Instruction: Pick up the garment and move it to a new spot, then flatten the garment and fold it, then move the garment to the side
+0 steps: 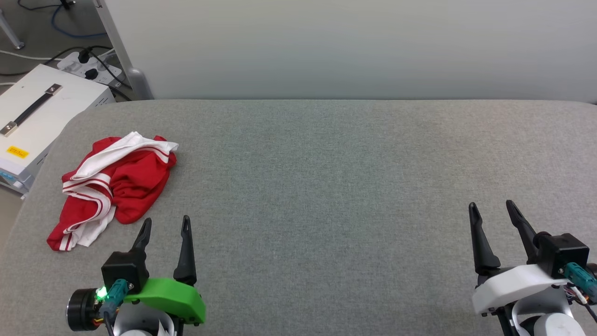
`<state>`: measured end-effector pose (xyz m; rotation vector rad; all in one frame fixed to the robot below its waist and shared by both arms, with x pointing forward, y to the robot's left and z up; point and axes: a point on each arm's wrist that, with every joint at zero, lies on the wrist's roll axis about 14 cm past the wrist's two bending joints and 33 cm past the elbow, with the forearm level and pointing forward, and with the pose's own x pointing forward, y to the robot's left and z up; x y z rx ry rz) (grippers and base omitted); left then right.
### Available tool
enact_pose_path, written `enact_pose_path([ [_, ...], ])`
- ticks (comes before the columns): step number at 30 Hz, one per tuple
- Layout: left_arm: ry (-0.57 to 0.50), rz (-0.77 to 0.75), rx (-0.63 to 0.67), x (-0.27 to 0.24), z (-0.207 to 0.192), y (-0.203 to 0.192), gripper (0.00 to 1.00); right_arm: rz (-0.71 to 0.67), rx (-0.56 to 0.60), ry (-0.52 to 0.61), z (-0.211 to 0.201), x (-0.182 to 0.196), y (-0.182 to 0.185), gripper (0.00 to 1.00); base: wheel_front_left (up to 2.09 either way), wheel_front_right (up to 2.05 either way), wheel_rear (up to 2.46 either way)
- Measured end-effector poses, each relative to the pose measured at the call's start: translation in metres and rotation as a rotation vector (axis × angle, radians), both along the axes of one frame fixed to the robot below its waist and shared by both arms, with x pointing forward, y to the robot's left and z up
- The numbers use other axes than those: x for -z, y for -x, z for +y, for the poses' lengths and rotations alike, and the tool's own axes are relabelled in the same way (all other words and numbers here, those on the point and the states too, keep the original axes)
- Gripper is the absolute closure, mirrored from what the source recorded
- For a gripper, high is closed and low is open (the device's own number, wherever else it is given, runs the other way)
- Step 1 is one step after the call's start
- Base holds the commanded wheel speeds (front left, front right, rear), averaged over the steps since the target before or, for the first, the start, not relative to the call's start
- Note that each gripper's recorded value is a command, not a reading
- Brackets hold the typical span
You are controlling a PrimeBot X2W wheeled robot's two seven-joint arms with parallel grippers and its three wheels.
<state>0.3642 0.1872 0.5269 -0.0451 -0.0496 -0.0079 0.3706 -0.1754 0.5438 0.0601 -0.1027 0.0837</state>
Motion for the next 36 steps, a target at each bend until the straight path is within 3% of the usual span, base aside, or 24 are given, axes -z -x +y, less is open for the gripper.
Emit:
enact_pose_path([
  [36,0.062,0.020,0.002,0.020,0.003,0.007,0.00,0.020,0.000,-0.039,0.001,0.019,-0.005,0.00,0.00,0.00,0.00],
])
